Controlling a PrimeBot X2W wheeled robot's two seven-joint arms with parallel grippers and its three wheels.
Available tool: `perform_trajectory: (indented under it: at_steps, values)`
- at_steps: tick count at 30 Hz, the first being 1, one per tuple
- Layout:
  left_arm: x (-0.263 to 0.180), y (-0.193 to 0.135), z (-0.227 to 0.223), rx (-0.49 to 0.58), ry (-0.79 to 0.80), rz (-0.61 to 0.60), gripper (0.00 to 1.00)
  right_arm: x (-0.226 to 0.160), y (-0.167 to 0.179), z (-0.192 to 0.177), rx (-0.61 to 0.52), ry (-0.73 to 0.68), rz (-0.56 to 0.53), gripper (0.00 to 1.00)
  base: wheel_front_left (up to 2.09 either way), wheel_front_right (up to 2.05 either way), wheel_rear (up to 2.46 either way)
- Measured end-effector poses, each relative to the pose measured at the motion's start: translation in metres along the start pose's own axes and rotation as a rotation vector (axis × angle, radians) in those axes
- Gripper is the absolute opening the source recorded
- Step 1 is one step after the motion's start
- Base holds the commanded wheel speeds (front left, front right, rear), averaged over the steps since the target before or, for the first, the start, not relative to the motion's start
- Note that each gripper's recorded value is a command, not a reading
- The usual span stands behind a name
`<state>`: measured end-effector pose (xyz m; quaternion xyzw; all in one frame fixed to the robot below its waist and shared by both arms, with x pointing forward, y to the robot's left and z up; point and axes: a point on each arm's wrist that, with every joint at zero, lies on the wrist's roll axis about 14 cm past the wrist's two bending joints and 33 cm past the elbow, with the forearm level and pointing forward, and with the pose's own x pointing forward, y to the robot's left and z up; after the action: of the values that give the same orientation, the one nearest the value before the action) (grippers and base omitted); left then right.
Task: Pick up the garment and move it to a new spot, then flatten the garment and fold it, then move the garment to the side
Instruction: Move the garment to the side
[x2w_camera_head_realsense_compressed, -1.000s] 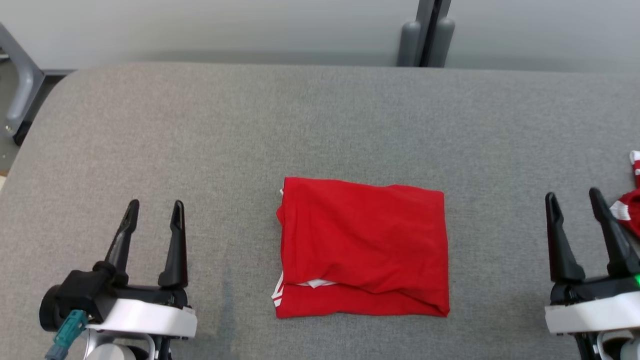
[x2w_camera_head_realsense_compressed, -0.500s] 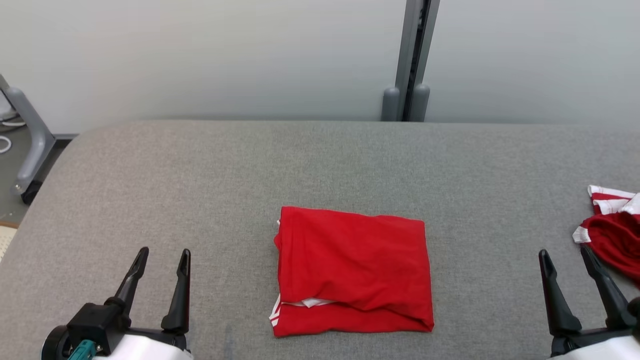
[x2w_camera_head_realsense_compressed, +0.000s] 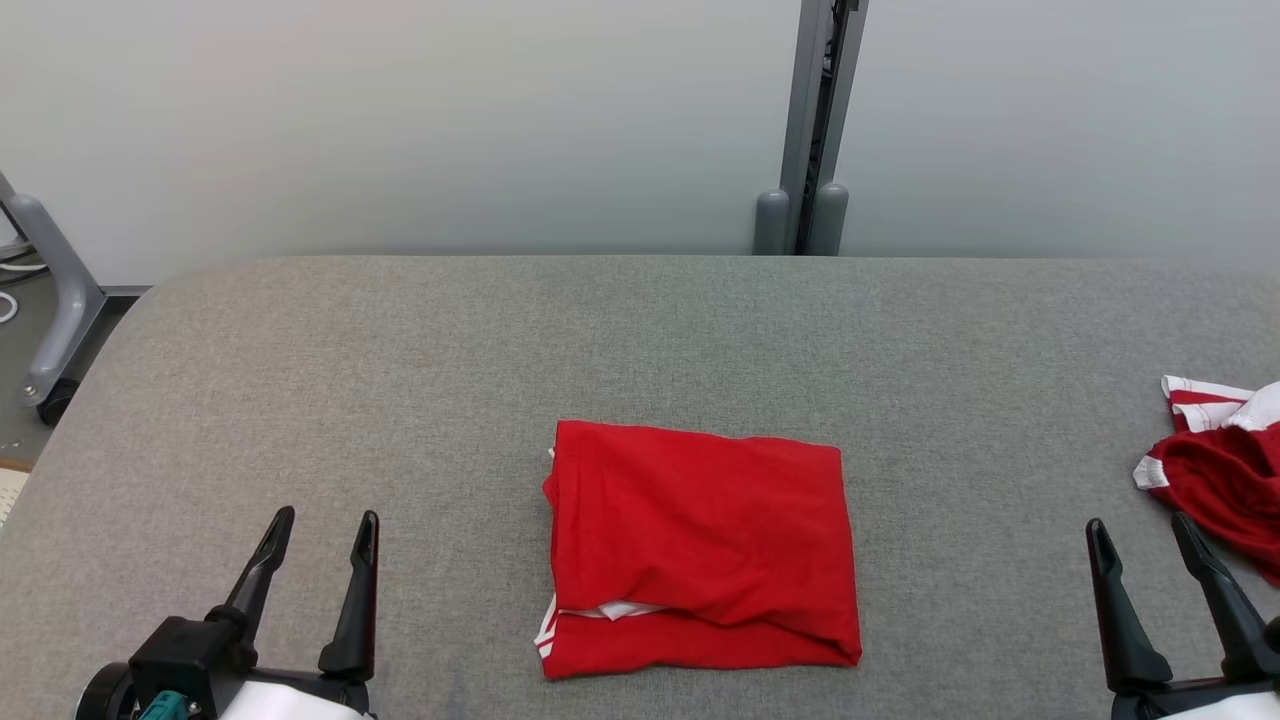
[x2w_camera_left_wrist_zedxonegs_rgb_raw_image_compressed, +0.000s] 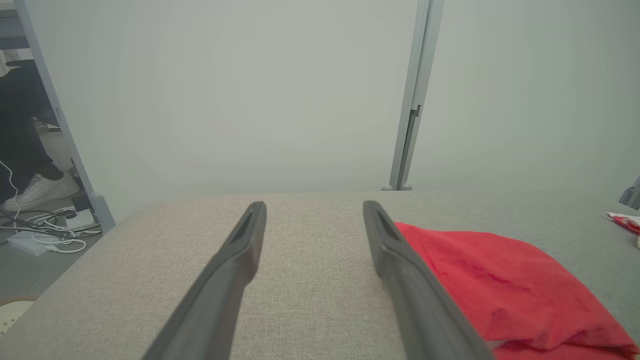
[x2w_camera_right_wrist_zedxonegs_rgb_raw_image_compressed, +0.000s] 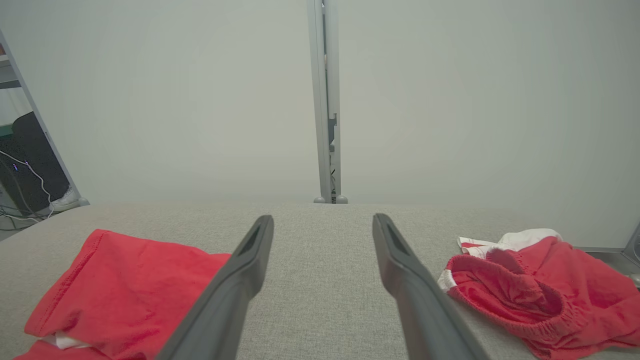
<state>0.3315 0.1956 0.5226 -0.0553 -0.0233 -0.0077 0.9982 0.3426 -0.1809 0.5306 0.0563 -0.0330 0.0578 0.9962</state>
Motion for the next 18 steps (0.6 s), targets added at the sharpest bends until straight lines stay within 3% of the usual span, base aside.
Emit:
perform_trajectory:
  at_steps: [18]
  values:
    - [-0.0008, 0.0017, -0.0011, 0.003, 0.016, 0.010, 1.00, 0.0002, -0.0031, -0.0021, 0.006, 0.004, -0.018, 1.00, 0.00, 0.00, 0.00]
